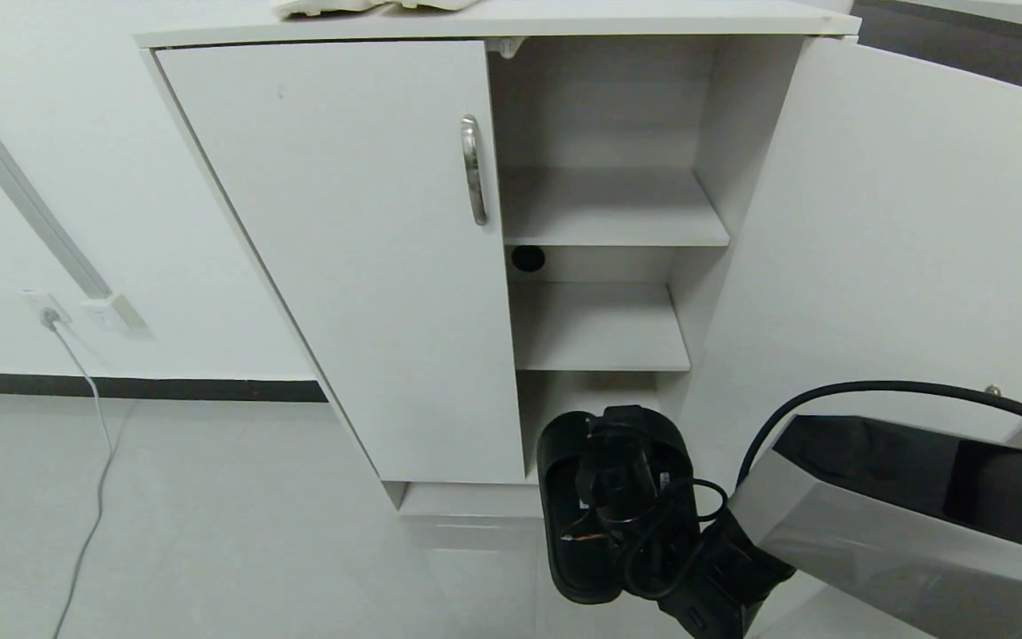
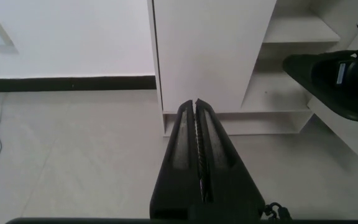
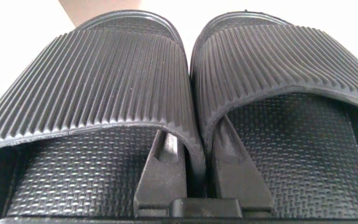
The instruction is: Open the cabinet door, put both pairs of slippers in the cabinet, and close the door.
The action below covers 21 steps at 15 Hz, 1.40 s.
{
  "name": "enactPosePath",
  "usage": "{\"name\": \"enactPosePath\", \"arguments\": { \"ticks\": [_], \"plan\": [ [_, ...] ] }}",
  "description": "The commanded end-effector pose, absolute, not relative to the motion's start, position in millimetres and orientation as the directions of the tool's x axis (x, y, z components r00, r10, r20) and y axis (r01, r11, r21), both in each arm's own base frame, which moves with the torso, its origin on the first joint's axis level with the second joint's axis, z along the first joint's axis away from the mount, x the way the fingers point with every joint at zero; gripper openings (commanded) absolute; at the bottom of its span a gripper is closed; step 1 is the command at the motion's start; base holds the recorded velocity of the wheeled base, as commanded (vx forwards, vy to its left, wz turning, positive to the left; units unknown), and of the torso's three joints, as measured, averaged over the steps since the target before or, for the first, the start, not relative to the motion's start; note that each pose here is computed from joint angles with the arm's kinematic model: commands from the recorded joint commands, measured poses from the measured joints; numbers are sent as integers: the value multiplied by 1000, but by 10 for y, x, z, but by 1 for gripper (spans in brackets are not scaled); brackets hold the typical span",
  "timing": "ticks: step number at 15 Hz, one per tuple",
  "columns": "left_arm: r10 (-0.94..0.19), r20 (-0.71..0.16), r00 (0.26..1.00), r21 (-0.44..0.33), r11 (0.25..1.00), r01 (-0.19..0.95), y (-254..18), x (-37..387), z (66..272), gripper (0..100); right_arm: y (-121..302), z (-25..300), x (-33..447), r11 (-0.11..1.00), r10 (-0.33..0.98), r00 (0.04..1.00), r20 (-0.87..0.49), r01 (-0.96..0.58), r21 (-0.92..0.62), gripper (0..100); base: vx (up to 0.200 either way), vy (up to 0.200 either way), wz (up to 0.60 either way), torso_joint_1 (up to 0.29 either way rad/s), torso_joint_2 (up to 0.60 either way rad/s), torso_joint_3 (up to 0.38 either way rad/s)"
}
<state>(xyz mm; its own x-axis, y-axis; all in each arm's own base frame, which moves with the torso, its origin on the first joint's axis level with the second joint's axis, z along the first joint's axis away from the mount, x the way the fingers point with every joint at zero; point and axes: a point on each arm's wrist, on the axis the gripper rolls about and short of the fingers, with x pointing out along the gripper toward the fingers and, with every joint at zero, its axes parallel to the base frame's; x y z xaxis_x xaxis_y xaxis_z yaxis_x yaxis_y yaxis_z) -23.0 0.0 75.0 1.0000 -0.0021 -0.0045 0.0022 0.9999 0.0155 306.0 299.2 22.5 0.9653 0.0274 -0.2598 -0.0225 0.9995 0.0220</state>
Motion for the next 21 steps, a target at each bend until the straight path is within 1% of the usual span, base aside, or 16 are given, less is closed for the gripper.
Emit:
{"name": "enactPosePath", "arguments": {
  "ticks": [1, 5, 7, 11, 16, 20, 21],
  "plan": [
    [-2, -5, 1000, 15, 1000, 2, 0, -229, 753, 0, 3005, 128, 3082, 1000, 25, 968, -250, -22, 15, 0, 0, 0, 0, 0, 0, 0],
    [-2, -5, 1000, 15, 1000, 2, 0, -229, 753, 0, 2975, 86, 3212, 1000, 23, 994, -109, -22, 12, 0, 0, 0, 0, 0, 0, 0],
    [-2, -5, 1000, 15, 1000, 2, 0, -229, 753, 0, 2962, 78, 3246, 1000, 20, 998, -61, -19, 4, 0, 0, 0, 0, 0, 0, 0],
    [-2, -6, 1000, 15, 1000, 2, 0, -228, 749, 0, 2961, 97, 3256, 1000, 17, 999, -46, -17, 9, 0, 0, 0, 0, 0, 0, 0],
    [-2, -5, 1000, 15, 1000, 2, 0, -229, 753, 0, 2955, 162, 3259, 1000, 17, 1000, -3, -17, -3, 0, 200, 0, 0, 0, 2, 3],
    [-2, -5, 1000, 15, 1000, 2, 0, -229, 753, 0, 2958, 184, 3252, 1000, 18, 1000, 2, -18, -6, 0, 200, 0, 0, 4, 5, 0],
    [-2, -5, 1000, 15, 1000, 2, 0, -229, 753, 0, 2957, 172, 3251, 1000, 18, 1000, -1, -18, -9, 0, 0, 0, 0, 0, 0, 0]
  ]
}}
